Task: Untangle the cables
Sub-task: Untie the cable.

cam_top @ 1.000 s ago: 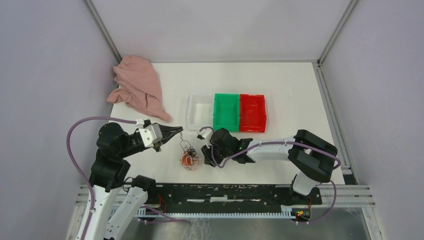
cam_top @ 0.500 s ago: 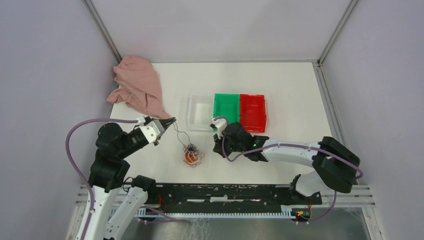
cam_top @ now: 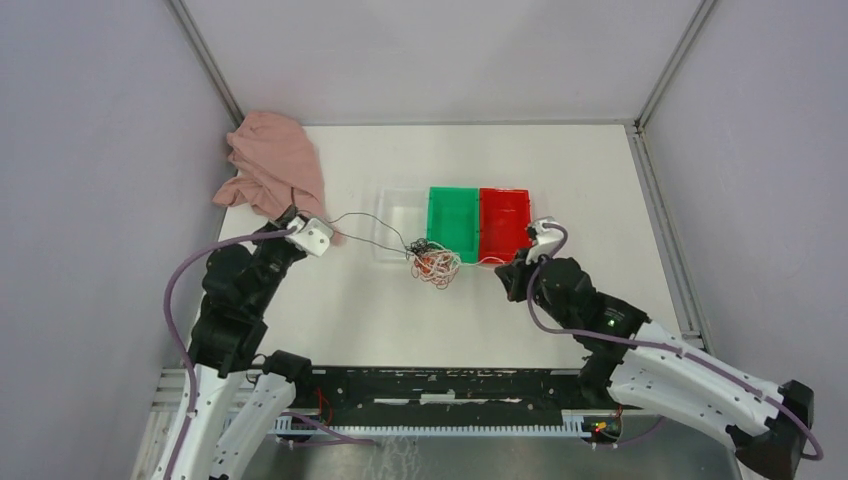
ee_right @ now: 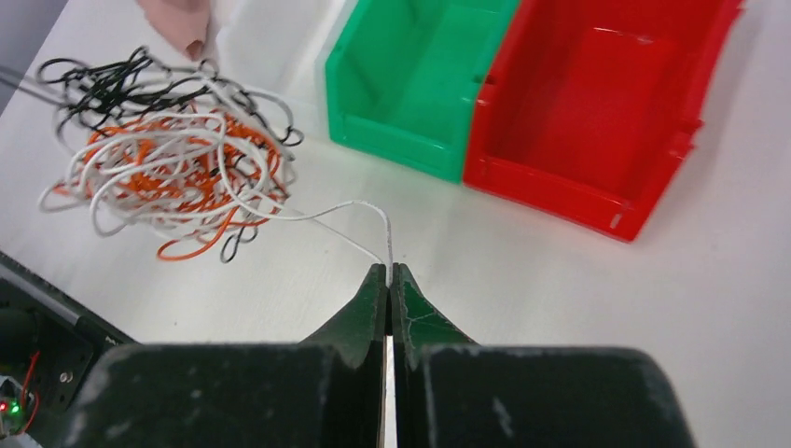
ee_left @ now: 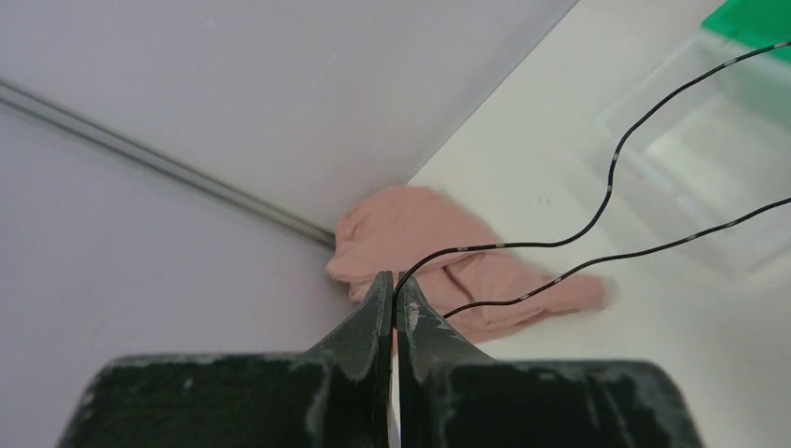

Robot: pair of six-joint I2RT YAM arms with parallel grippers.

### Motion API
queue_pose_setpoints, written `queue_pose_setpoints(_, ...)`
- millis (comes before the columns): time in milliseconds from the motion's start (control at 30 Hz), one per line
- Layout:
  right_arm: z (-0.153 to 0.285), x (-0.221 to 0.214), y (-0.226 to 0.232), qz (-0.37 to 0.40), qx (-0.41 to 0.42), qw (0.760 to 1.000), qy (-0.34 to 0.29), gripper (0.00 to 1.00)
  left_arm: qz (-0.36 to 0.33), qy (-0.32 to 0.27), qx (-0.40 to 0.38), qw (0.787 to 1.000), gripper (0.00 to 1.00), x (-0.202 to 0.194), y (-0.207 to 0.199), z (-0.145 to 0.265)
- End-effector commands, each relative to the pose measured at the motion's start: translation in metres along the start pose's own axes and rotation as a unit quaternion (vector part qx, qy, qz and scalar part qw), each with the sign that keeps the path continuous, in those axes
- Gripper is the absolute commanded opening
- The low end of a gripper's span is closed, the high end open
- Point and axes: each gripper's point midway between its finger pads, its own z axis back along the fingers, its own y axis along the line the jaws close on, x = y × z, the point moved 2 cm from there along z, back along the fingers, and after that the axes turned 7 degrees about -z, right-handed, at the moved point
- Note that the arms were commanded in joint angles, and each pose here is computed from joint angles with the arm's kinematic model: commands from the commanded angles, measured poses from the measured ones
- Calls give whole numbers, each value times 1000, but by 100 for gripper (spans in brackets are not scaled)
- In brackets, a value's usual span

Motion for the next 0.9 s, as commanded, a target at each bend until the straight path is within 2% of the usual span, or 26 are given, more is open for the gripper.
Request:
queue_pose_setpoints(0, 26, 12, -41, -24, -117, 993, -19, 0, -89, 90, 62, 990, 3, -37, 14, 8)
queue_pose_setpoints(133, 53, 27, -71, -37, -202, 978, -49, 0, -111, 134, 42, 984, 3, -67, -9, 6)
queue_pose_setpoints(233, 79, 39, -98, -55, -288, 952, -81, 0, -120, 153, 34, 980, 3, -83, -20, 4)
queue_pose_setpoints(467, 122, 65, -126, -40, -390, 912, -121, 0, -155, 199, 21, 968, 3, -123, -27, -3)
queue_pose_setpoints(633, 134, 79, -124, -47, -377, 914, -144, 0, -133, 217, -25, 967, 3, -152, -33, -1)
queue_pose_setpoints(767, 116, 92, -92, -50, -278, 949, -142, 0, -93, 155, -112, 977, 5, -135, -62, 1)
queue_pose_setpoints(800, 112, 97, -82, -50, -253, 956, -141, 0, -81, 132, -137, 978, 11, -127, -72, 2)
queue_pose_setpoints(833, 108, 102, -72, -50, -227, 963, -139, 0, -72, 114, -163, 977, 32, -120, -82, 5)
queue_pose_setpoints(867, 103, 106, -58, -47, -192, 971, -132, 0, -64, 93, -194, 975, 61, -113, -93, 8)
